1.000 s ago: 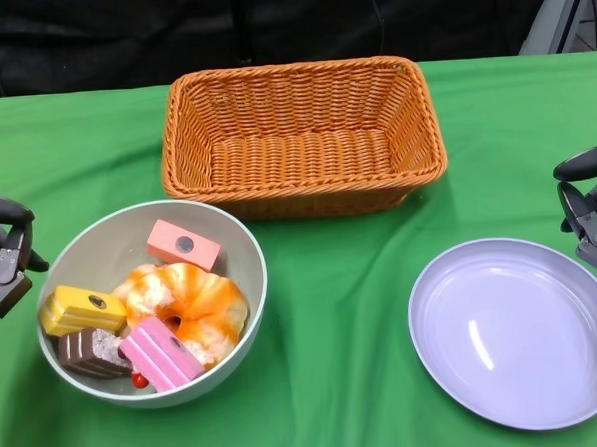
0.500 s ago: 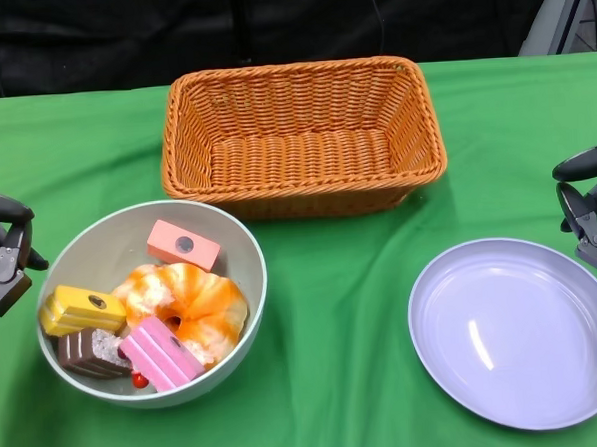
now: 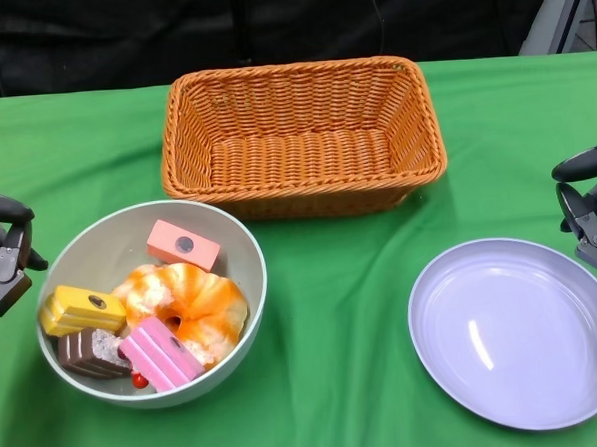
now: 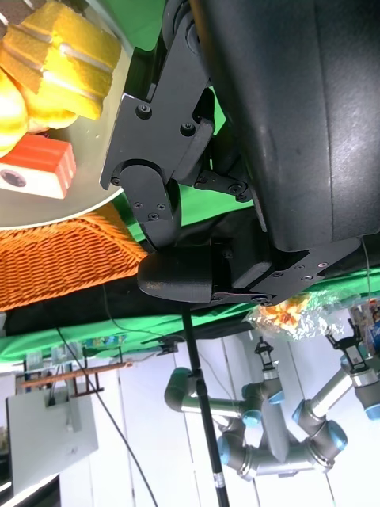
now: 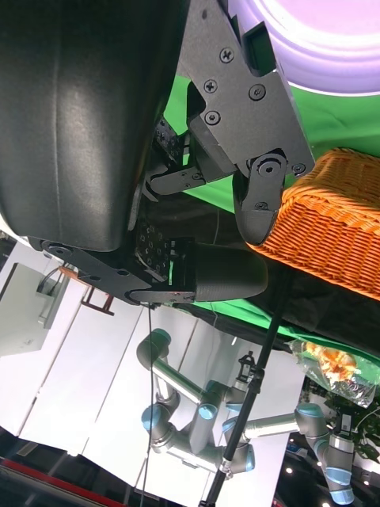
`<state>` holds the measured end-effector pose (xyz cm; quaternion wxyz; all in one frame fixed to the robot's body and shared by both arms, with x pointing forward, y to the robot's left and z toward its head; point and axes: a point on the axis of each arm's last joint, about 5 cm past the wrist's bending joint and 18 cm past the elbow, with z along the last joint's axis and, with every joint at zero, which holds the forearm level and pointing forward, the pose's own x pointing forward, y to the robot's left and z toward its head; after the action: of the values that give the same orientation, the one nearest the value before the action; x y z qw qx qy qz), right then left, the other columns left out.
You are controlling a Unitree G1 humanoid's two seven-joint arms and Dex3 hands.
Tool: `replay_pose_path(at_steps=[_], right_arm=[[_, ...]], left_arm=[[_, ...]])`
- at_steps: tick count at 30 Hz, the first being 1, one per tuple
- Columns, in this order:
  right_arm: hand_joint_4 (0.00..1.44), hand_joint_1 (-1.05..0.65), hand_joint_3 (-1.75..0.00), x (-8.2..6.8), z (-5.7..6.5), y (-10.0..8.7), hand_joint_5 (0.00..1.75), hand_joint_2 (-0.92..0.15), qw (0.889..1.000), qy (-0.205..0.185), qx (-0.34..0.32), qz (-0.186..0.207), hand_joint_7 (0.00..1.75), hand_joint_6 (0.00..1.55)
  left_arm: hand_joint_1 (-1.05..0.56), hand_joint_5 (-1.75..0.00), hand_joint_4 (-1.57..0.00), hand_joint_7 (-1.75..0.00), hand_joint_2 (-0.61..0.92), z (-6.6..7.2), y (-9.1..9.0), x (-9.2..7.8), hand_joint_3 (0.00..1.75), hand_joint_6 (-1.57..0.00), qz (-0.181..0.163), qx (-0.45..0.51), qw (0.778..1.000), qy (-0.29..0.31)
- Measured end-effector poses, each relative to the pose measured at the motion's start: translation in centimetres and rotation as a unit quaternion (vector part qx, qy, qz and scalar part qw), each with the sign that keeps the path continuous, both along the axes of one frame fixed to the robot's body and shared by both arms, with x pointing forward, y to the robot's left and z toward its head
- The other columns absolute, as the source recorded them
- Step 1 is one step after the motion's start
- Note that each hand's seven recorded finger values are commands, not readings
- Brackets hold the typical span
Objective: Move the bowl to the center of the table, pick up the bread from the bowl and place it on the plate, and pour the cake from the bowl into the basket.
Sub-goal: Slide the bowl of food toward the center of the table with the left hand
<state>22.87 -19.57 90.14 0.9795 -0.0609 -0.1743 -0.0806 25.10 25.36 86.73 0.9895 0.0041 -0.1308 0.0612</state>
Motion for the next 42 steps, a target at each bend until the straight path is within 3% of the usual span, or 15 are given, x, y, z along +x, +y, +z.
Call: replay_pose_path(at_steps=[5,9,13,14,17,18,21,26,31,35,42], right_arm=[[0.72,-0.12,-0.60,0.0,0.0,0.0,1.59,-0.73,1.000,-0.004,-0.001,0.000,1.24,0.67],[0.73,-0.11,-0.60,0.0,0.0,0.0,1.60,-0.73,1.000,-0.005,-0.001,0.000,1.24,0.67],[0.74,-0.11,-0.60,0.0,0.0,0.0,1.60,-0.73,1.000,-0.007,-0.003,0.000,1.23,0.68],[0.74,-0.10,-0.61,0.0,0.0,-0.1,1.60,-0.73,1.000,-0.008,-0.003,0.001,1.23,0.68],[0.74,-0.09,-0.62,-0.1,0.0,-0.2,1.60,-0.73,1.000,-0.011,-0.006,0.002,1.22,0.69],[0.75,-0.09,-0.63,-0.1,-0.1,-0.2,1.59,-0.72,1.000,-0.011,-0.006,0.002,1.22,0.69],[0.76,-0.08,-0.67,-0.1,-0.2,-0.2,1.59,-0.71,1.000,-0.010,-0.006,0.002,1.22,0.70],[0.75,-0.08,-0.68,-0.1,-0.2,-0.2,1.59,-0.70,1.000,-0.010,-0.005,0.002,1.22,0.70],[0.75,-0.09,-0.68,-0.1,-0.2,-0.2,1.58,-0.70,1.000,-0.011,-0.007,0.003,1.21,0.69],[0.75,-0.11,-0.67,-0.1,-0.2,-0.2,1.58,-0.70,1.000,-0.011,-0.007,0.003,1.22,0.70],[0.74,-0.09,-0.67,-0.1,-0.2,-0.3,1.60,-0.70,1.000,-0.010,-0.005,0.004,1.24,0.69]], left_arm=[[-0.19,-1.46,-0.69,-1.06,0.90,0.1,0.2,0.1,0.39,-0.70,0.022,0.002,1.000,0.014],[-0.22,-1.14,-0.76,-0.83,0.92,0.1,0.2,0.2,0.32,-0.75,0.044,-0.007,0.999,0.030],[-0.32,-0.50,-0.89,-0.24,0.92,0.3,0.3,0.5,0.28,-0.95,0.076,0.024,0.996,0.050],[-0.37,-0.33,-0.88,-0.13,0.92,0.5,0.4,0.6,0.30,-0.95,0.079,0.035,0.995,0.058],[-0.39,-0.23,-0.88,-0.06,0.92,0.7,0.8,0.7,0.31,-0.96,0.084,0.049,0.993,0.074],[-0.52,-0.12,-0.71,-0.02,0.92,0.8,1.0,0.7,0.36,-0.77,0.078,0.050,0.993,0.079],[-0.69,-0.02,-0.53,0.00,0.92,1.1,1.9,0.7,0.43,-0.56,0.031,0.062,0.992,0.105],[-0.74,0.00,-0.36,0.00,0.92,1.5,3.3,0.6,0.55,-0.34,-0.006,0.091,0.982,0.165],[-0.78,0.00,-0.22,0.00,0.92,1.7,3.6,0.8,0.61,-0.22,-0.025,0.123,0.967,0.221],[-0.78,0.00,-0.11,0.00,0.92,1.9,3.6,1.0,0.62,-0.09,-0.058,0.123,0.959,0.247],[-0.79,0.00,-0.06,0.00,0.92,2.0,3.8,1.1,0.57,-0.06,-0.096,0.045,0.948,0.302]])
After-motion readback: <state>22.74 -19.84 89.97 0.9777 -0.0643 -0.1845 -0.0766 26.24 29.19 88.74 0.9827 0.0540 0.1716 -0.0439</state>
